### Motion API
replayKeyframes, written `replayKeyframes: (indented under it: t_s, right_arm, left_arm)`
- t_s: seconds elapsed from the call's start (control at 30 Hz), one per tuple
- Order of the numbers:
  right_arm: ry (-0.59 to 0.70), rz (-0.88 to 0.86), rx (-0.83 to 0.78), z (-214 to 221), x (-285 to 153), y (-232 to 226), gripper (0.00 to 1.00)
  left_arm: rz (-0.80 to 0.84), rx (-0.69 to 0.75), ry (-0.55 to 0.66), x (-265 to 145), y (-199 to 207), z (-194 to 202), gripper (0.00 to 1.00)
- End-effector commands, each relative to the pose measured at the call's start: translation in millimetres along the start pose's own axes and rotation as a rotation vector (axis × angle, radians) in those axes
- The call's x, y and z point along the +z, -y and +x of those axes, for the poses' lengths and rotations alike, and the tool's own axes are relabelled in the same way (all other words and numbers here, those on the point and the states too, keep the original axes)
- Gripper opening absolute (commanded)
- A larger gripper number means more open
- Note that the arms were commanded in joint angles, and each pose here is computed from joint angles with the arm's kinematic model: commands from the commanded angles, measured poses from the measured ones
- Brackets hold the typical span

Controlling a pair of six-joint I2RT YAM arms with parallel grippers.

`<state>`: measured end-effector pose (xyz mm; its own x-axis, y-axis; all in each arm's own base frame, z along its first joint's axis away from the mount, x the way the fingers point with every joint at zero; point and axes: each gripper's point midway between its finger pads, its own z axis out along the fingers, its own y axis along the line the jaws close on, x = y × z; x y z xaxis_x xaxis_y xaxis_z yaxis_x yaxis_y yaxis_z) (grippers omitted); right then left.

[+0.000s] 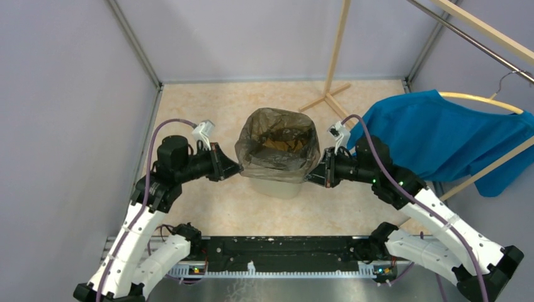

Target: Put the trash bags into the trash bin

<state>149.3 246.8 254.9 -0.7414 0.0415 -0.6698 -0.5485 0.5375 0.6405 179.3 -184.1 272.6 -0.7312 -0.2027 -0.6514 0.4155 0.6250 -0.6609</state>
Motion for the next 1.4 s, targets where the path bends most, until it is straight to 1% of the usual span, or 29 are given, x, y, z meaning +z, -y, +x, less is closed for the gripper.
replayKeyframes:
  t_s: [0.0,0.1,0.2,0.33,0.5,0.63,0.73,0.83,0.97,1.0,1.07,1.2,1.27,1.3,1.37]
  right_arm:
    - [0.009,-0.049,-0.069,0.6,-0.6,-7.0,0.0]
    - [-0.001,-0.034,-0.082,4.6,0.4,-1.4,0.0]
    - [-0.012,-0.008,-0.083,8.7,4.1,7.1,0.0]
    - [-0.011,0.043,-0.077,12.9,11.0,22.3,0.0]
    - [0.022,0.099,-0.101,9.0,20.3,38.9,0.0]
    - [0.061,0.131,-0.139,7.8,29.2,54.3,0.0]
    - [0.075,0.14,-0.156,12.3,36.1,64.5,0.0]
    - [0.093,0.126,-0.157,15.1,41.4,67.9,0.0]
    - [0.072,0.133,-0.151,17.6,35.7,66.0,0.0]
    - [0.063,0.128,-0.154,17.1,30.9,61.7,0.05]
    - [0.04,0.087,-0.166,18.2,18.6,46.8,0.18]
    - [-0.064,-0.075,-0.184,33.5,-5.3,5.0,0.44]
    - [-0.089,-0.145,-0.178,38.9,-13.1,-16.0,0.55]
    - [-0.085,-0.172,-0.184,39.1,-15.4,-26.2,0.6]
    - [-0.042,-0.179,-0.197,33.0,-15.0,-40.0,0.66]
  left_arm:
    - [0.04,-0.008,-0.009,-5.1,5.8,9.6,0.1]
    - [0.035,-0.018,-0.014,-5.1,1.6,16.8,0.05]
    - [-0.002,-0.039,-0.03,-1.8,-10.5,25.4,0.0]
    - [-0.066,-0.071,-0.047,7.2,-30.1,33.5,0.0]
    - [-0.138,-0.095,-0.034,23.2,-56.3,37.1,0.0]
    - [-0.113,-0.127,-0.03,39.0,-61.0,36.2,0.0]
    - [-0.087,-0.152,-0.059,48.3,-60.8,38.8,0.0]
    - [-0.095,-0.166,-0.082,53.9,-66.6,44.0,0.0]
    - [-0.098,-0.169,-0.086,54.7,-69.6,48.1,0.0]
    - [-0.099,-0.171,-0.085,54.2,-70.0,48.5,0.0]
    - [-0.1,-0.168,-0.082,53.2,-69.9,48.8,0.0]
    - [-0.103,-0.17,-0.087,52.7,-70.6,50.3,0.0]
    - [-0.103,-0.172,-0.093,52.5,-70.0,50.9,0.0]
    - [-0.101,-0.172,-0.094,52.2,-69.1,50.4,0.0]
    - [-0.097,-0.169,-0.091,51.0,-66.7,48.7,0.0]
